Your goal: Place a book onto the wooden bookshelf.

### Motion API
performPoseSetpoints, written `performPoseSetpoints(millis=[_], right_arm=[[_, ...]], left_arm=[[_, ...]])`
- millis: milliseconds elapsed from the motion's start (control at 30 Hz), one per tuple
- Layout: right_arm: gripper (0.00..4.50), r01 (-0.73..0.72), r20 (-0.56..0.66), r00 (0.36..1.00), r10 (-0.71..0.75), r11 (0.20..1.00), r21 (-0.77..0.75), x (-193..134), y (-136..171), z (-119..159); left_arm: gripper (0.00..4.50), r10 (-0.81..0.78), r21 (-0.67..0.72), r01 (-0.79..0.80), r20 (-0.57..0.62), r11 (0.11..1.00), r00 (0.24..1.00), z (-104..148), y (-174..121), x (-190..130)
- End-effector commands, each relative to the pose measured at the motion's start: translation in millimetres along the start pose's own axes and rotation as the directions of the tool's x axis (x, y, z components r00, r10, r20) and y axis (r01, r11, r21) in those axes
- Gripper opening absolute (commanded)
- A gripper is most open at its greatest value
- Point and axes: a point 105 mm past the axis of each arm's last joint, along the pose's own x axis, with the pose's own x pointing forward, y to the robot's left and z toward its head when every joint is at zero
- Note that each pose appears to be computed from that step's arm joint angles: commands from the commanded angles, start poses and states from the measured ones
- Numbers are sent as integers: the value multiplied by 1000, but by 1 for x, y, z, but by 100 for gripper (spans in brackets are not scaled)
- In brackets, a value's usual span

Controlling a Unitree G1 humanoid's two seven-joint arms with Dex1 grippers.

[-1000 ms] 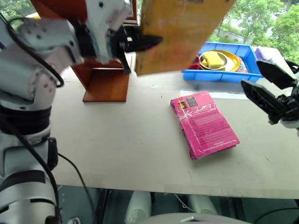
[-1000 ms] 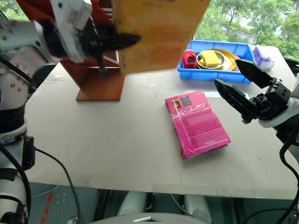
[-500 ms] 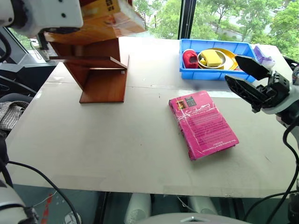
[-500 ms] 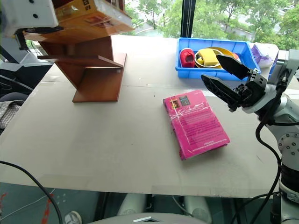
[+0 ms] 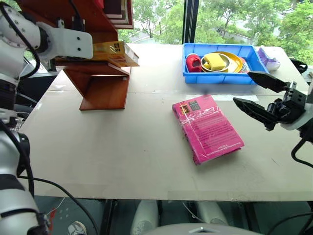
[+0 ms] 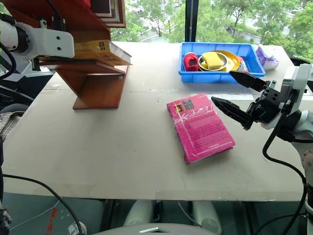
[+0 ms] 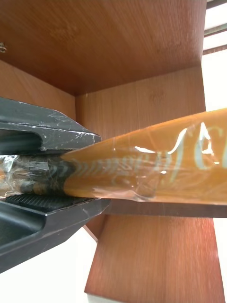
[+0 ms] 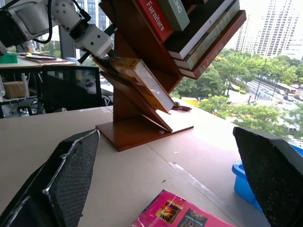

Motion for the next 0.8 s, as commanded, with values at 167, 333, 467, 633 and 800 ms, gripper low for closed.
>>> performPoseSetpoints(millis=[167, 333, 467, 633, 800], right_arm=[[450, -25, 69, 997, 27, 999, -31, -5, 2, 13], [450, -35, 41, 999, 36, 999, -17, -2, -5, 8], [450, -58, -40, 998, 58, 998, 0, -5, -7, -5], [450, 38, -156, 987, -42, 999, -30, -32, -16, -21], [450, 142, -339, 927, -161, 987, -81, -74, -11, -42]], left_arm=[[370, 64, -111, -50, 129, 993, 990, 10, 9, -34], [370, 151, -302, 6, 492, 953, 857, 62, 5, -91], [370, 134, -422, 320, 755, 848, 641, 119, -24, -125], [370, 165, -397, 607, 901, 689, 402, 175, -68, -101], [370, 245, -541, 692, 838, 478, 487, 177, -122, -37]])
